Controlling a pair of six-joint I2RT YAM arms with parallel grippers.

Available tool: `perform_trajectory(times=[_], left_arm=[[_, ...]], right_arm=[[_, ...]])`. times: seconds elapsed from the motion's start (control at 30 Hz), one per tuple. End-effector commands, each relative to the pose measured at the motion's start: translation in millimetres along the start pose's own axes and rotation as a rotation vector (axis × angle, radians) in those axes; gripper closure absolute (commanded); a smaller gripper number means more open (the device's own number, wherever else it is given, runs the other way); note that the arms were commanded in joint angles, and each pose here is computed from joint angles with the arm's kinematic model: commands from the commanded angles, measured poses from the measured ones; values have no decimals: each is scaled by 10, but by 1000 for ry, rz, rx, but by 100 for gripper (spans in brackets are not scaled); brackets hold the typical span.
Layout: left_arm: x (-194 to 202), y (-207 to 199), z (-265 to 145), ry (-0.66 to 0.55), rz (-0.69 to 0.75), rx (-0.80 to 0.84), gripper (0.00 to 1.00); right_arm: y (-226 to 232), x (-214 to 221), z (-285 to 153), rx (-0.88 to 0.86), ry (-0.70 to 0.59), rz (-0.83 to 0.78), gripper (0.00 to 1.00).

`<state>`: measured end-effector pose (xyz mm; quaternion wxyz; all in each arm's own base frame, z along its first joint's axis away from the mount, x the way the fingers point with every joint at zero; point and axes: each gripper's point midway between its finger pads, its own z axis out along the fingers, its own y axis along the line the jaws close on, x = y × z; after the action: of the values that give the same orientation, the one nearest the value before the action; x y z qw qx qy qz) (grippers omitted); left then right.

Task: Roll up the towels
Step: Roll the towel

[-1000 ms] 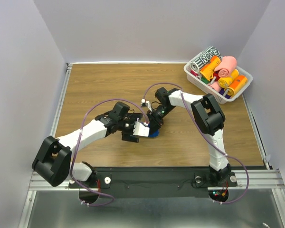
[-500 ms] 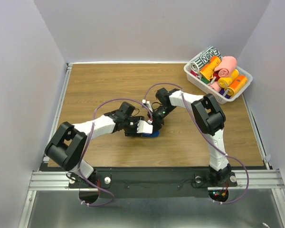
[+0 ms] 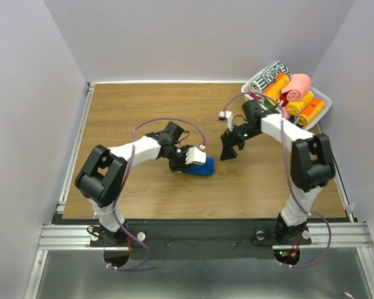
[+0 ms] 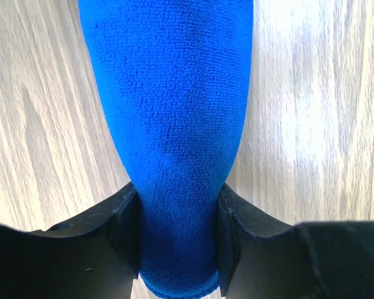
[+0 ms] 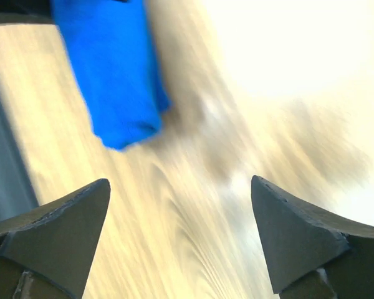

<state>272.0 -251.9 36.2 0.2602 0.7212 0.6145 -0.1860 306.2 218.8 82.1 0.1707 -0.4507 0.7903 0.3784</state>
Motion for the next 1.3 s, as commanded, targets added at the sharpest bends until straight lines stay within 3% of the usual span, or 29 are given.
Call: perform_trajectory(times=[0.0,0.2,0.33,0.57,0.93,1.27], left_arm=[[128,-249,96,41,-87,157,54],[164,-237,90,53,-139,264,54],[256,-221,119,64,-189,325,54],[270,-230,107,64,-243,384,53],[294,-312,88,66,-294,468,52],[269,-237,58,41,-320,502,50]], right_arm=[[-74,-184,-385,182,-85,-142,1],[175,-506,-824,374,-268,-380,0],[398,-508,-887,430,-303,-540,0],[700,-407,-330,568,-213,-749,0],[625,-446,245,526,-142,-809,0],[641,-544,515,485,-175,-839,0]])
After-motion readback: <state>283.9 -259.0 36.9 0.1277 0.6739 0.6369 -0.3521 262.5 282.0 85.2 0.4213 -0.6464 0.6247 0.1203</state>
